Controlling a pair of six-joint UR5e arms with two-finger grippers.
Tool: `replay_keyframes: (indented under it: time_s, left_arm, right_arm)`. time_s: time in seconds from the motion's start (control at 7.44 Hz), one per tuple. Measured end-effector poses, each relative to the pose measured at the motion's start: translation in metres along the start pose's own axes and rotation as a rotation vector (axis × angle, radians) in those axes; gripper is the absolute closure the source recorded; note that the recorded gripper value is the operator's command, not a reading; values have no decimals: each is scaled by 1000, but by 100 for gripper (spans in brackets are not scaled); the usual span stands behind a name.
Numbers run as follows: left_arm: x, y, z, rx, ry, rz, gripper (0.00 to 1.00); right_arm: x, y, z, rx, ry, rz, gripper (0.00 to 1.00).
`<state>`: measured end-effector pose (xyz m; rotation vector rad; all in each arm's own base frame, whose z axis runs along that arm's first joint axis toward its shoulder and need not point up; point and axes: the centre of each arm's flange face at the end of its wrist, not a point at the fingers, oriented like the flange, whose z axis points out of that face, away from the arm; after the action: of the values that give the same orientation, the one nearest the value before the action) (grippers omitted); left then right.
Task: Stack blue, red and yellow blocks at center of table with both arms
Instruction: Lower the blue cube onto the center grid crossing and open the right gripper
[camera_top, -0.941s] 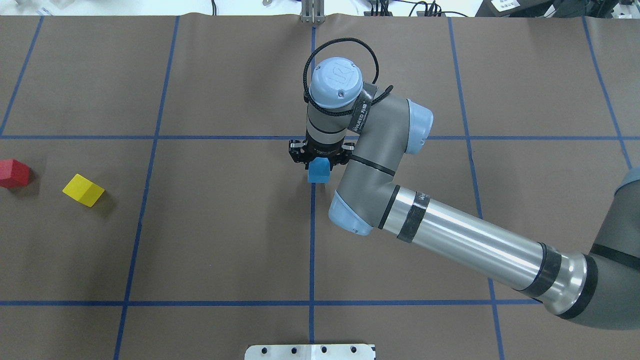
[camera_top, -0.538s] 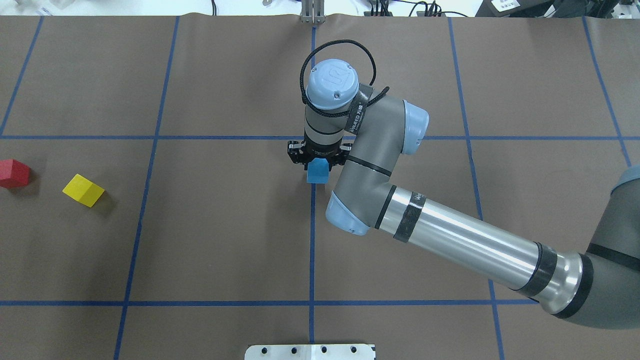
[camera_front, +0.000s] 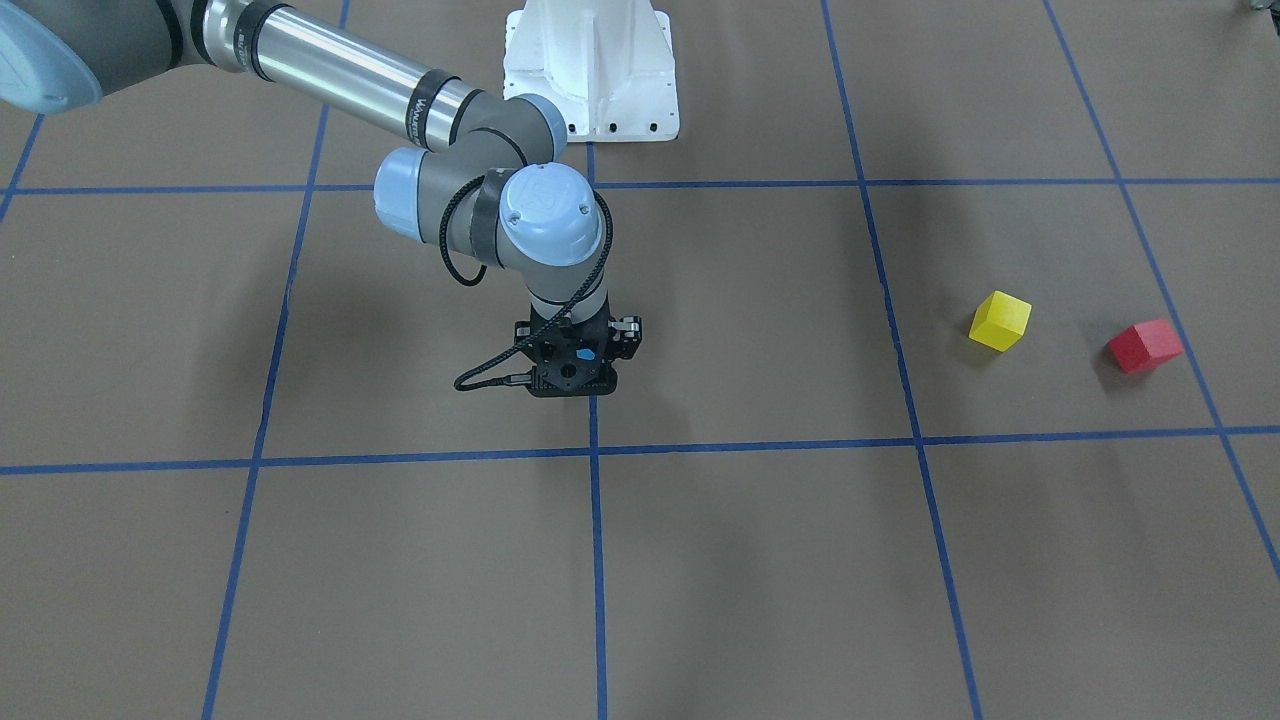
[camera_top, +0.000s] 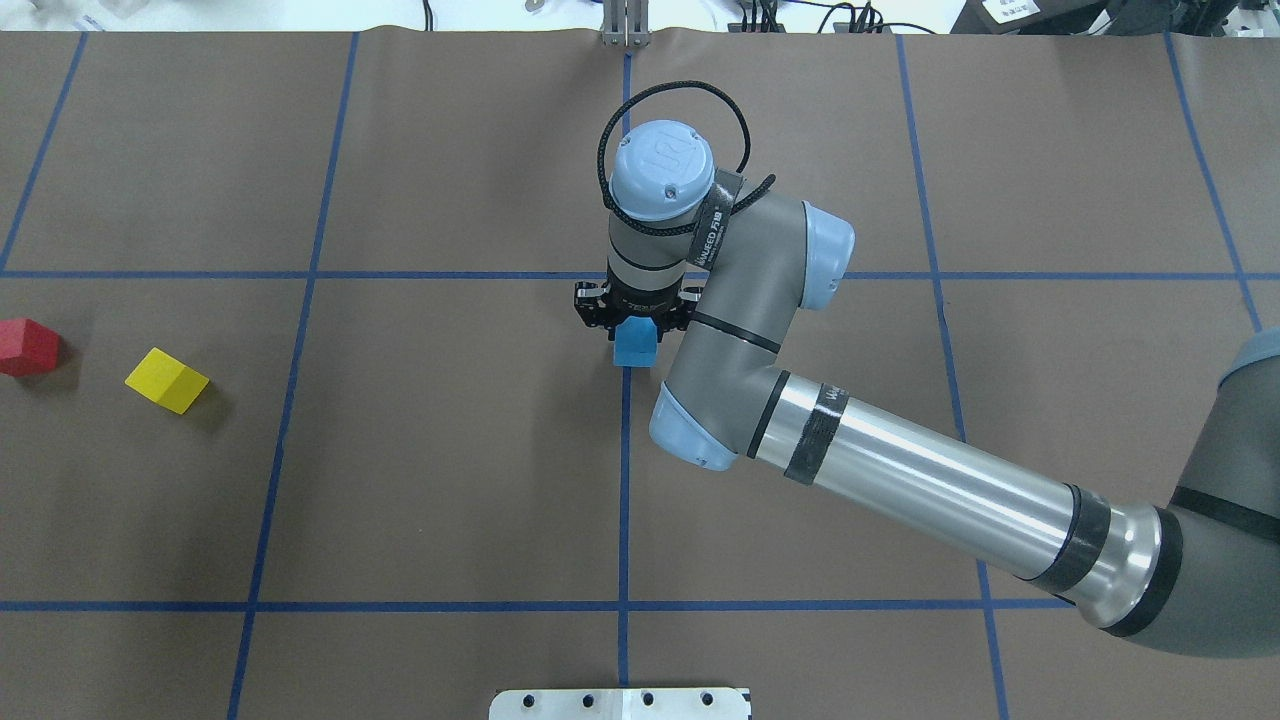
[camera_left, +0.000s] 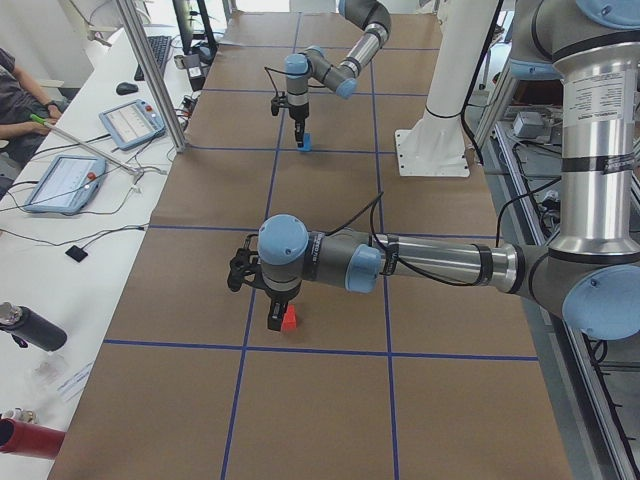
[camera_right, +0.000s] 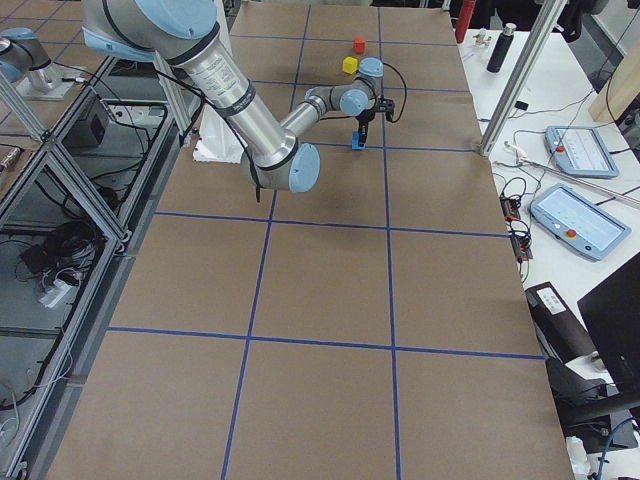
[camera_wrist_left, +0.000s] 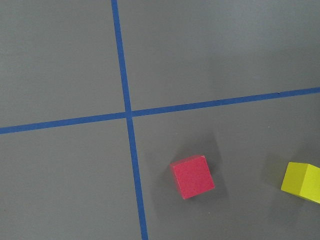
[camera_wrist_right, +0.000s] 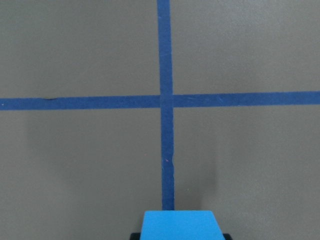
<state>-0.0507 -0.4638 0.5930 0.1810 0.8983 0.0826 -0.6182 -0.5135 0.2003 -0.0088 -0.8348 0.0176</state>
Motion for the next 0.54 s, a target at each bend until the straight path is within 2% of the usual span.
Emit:
replay_keyframes:
  time_s: [0.13,0.27,0.4,0.54]
  left_arm:
    - [1,0,0,-1,12,-1,1]
    - [2,0,0,-1,20,-1,1]
    - [3,0,0,-1,23,0,1]
    - [3,0,-1,0,24,0,1]
  right_arm:
    - [-2,1,2,-1,2,-1,100]
    - [-3,2,4,1,6,-3,42]
    - [-4,3,5,4,8,-5,0]
    - [-5,4,6,6,10,-7,0]
